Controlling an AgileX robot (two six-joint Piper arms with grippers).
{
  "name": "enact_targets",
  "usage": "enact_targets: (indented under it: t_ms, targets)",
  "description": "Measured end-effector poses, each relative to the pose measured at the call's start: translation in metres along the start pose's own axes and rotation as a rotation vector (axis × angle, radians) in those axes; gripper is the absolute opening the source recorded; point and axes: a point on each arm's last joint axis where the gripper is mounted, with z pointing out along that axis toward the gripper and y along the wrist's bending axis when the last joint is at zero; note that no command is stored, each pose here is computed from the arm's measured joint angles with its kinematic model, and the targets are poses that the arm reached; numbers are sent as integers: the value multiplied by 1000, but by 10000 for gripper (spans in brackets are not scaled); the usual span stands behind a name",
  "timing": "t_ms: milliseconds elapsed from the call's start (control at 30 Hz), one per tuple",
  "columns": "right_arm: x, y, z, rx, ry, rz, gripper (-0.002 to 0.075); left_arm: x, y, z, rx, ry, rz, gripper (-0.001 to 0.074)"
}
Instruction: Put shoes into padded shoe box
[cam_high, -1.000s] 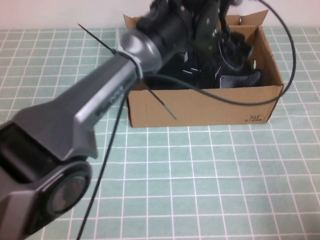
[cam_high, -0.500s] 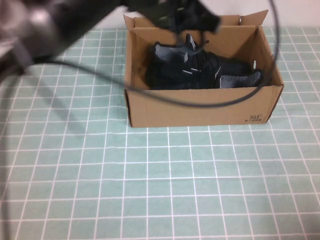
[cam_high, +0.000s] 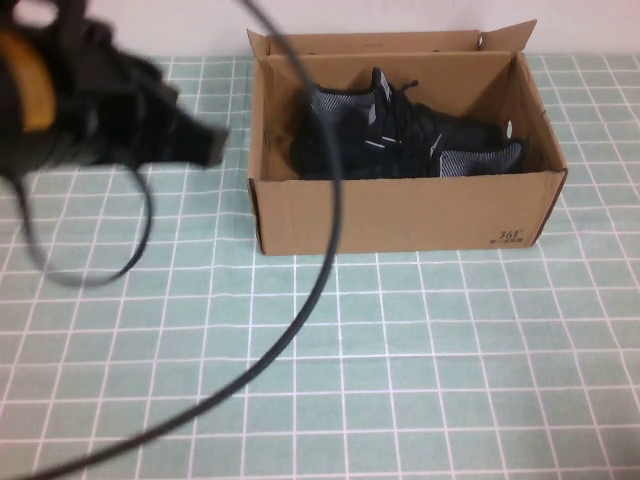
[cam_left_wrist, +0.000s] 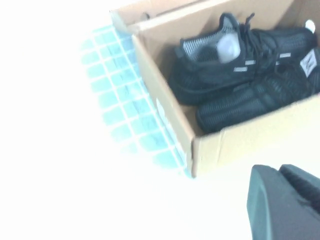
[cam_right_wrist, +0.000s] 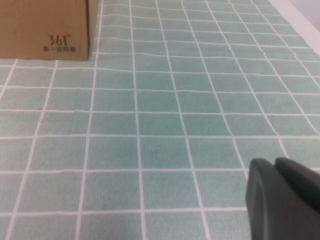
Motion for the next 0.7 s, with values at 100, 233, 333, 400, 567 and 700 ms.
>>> enact_targets:
  t_ms: [100, 233, 333, 400, 567, 700]
  targets:
    - [0, 0, 0, 0, 0, 0, -8, 15, 6, -6, -11, 19, -2, -1]
    - [0, 0, 0, 0, 0, 0, -8, 31, 10, -3, -62, 126, 8, -1]
    - [0, 0, 0, 0, 0, 0, -8, 34, 11, -2, -83, 164, 11, -1]
    - [0, 0, 0, 0, 0, 0, -8, 35, 11, -2, -87, 170, 10, -1]
    - [0, 0, 0, 0, 0, 0, -8, 34, 9, 1, -74, 152, 13, -1]
    - [0, 0, 0, 0, 0, 0, -8, 38, 2, 5, 34, 38, 76, -1]
